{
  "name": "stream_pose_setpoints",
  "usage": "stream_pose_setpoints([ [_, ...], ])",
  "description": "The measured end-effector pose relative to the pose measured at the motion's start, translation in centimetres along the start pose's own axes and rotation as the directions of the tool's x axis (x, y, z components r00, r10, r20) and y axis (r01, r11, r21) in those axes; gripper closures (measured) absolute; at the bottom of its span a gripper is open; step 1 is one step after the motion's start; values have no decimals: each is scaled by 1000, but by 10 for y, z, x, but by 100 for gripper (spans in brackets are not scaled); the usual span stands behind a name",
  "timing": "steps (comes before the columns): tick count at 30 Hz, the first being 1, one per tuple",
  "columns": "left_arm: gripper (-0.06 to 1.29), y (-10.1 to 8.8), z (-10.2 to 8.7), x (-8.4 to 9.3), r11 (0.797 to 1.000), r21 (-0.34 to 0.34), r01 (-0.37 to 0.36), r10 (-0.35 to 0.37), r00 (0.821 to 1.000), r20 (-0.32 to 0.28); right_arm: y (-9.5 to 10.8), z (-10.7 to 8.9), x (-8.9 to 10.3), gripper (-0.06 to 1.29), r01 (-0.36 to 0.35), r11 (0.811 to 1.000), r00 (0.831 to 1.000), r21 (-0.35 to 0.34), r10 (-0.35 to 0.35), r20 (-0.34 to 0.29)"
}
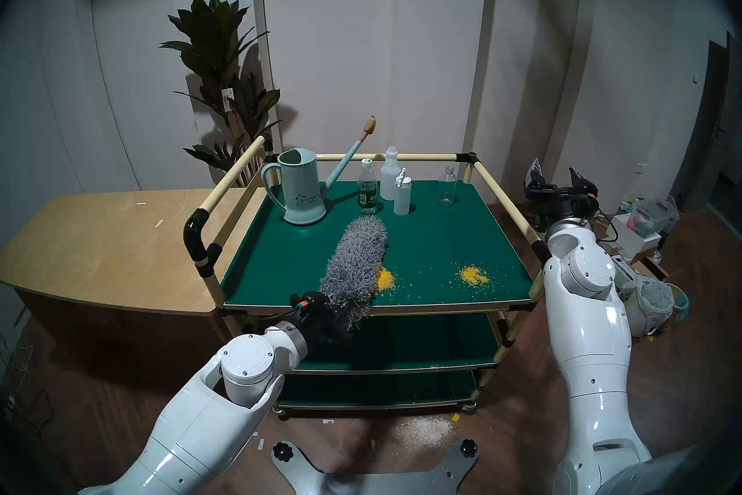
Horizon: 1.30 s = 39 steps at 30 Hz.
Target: Dust the shelf with the duster
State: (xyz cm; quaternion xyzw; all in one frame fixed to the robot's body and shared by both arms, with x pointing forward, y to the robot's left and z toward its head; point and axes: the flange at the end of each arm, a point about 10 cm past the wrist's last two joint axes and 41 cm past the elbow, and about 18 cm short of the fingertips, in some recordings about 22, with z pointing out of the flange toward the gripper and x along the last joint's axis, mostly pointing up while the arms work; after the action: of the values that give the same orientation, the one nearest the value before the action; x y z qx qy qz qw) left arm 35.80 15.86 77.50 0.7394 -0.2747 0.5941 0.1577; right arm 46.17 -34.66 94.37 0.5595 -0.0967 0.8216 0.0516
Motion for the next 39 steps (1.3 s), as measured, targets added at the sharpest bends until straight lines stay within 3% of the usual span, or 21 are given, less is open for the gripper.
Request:
stream_pose_setpoints([
  [19, 124, 24, 27, 12, 996, -91, -23, 23, 1000, -6, 34, -1, 6, -4, 13, 998, 1000, -57, -14, -8],
  [39, 124, 45, 47, 24, 986, -161, -47, 44, 999, -28, 57, -6, 7, -4, 12, 996, 1000, -92, -13, -8],
])
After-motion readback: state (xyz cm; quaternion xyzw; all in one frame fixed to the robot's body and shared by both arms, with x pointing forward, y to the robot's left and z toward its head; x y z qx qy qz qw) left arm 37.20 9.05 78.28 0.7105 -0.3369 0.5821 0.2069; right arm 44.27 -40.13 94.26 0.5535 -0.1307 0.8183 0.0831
